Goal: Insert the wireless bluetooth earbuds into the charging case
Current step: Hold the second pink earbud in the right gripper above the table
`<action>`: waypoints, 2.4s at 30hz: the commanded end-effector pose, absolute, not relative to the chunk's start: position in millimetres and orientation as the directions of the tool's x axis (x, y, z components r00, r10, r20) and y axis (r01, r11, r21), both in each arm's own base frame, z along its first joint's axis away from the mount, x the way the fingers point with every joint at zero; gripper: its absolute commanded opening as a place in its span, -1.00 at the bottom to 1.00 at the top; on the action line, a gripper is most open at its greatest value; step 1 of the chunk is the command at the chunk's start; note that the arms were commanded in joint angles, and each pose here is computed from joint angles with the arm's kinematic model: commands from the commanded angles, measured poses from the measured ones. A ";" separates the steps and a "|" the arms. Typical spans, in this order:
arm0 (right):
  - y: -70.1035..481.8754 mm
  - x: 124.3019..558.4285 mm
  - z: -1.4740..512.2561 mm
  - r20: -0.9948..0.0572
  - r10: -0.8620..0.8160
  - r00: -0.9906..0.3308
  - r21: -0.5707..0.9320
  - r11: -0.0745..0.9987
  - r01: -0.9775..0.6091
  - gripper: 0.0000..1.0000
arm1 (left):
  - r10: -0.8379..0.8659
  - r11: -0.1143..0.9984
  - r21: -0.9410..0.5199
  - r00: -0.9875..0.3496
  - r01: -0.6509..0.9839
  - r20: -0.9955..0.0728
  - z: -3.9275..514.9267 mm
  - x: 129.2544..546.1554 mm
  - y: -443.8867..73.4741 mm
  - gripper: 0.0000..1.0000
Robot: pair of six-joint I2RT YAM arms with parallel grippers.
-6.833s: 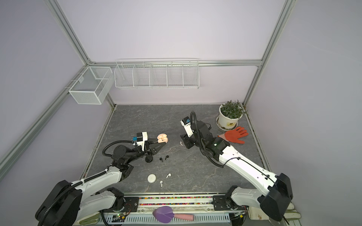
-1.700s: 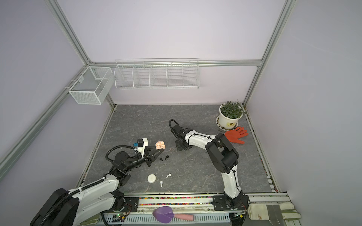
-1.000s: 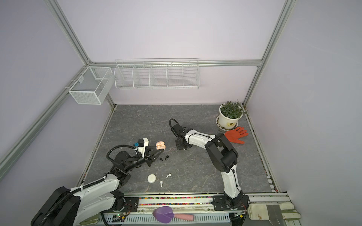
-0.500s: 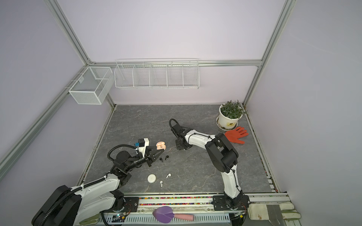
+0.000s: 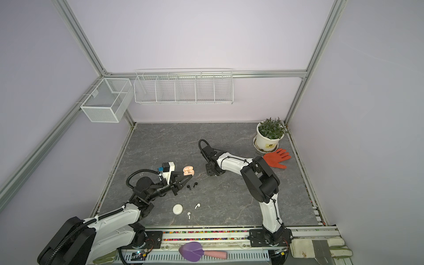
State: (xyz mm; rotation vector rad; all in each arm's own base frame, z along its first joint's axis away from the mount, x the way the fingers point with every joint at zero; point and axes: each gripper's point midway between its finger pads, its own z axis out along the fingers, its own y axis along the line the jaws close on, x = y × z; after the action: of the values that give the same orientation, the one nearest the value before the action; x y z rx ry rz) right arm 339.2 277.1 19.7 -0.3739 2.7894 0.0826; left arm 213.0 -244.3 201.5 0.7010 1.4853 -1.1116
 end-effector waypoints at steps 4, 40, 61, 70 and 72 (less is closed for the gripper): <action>261.7 313.3 2.9 -0.212 -0.265 -0.941 -0.018 0.964 -0.267 -0.35 | -0.163 0.380 -0.243 -0.193 0.893 -0.967 212.0 212.6 -244.2 -1.00; 266.8 310.9 1.0 -0.189 -0.309 -0.932 -0.048 0.951 -0.306 -0.58 | -0.159 0.392 -0.230 -0.181 0.891 -0.971 211.7 210.3 -241.0 -1.00; 268.0 325.4 2.6 -0.210 -0.317 -0.925 -0.047 0.948 -0.314 -0.54 | -0.161 0.395 -0.227 -0.177 0.890 -0.971 216.3 212.0 -241.2 -1.00; 266.9 323.9 1.5 -0.205 -0.322 -0.924 -0.049 0.947 -0.319 -0.62 | -0.158 0.386 -0.237 -0.189 0.891 -0.969 214.3 211.9 -242.9 -1.00; 267.0 324.4 2.7 -0.211 -0.327 -0.921 -0.049 0.945 -0.324 -0.63 | -0.154 0.381 -0.239 -0.193 0.893 -0.969 213.7 211.9 -243.9 -1.00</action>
State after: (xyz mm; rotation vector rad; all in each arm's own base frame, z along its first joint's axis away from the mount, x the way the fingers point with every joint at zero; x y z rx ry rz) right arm 330.8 277.4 19.2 -0.4623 2.8371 0.0368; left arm 211.0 -241.9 207.6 0.6978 1.4707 -1.1025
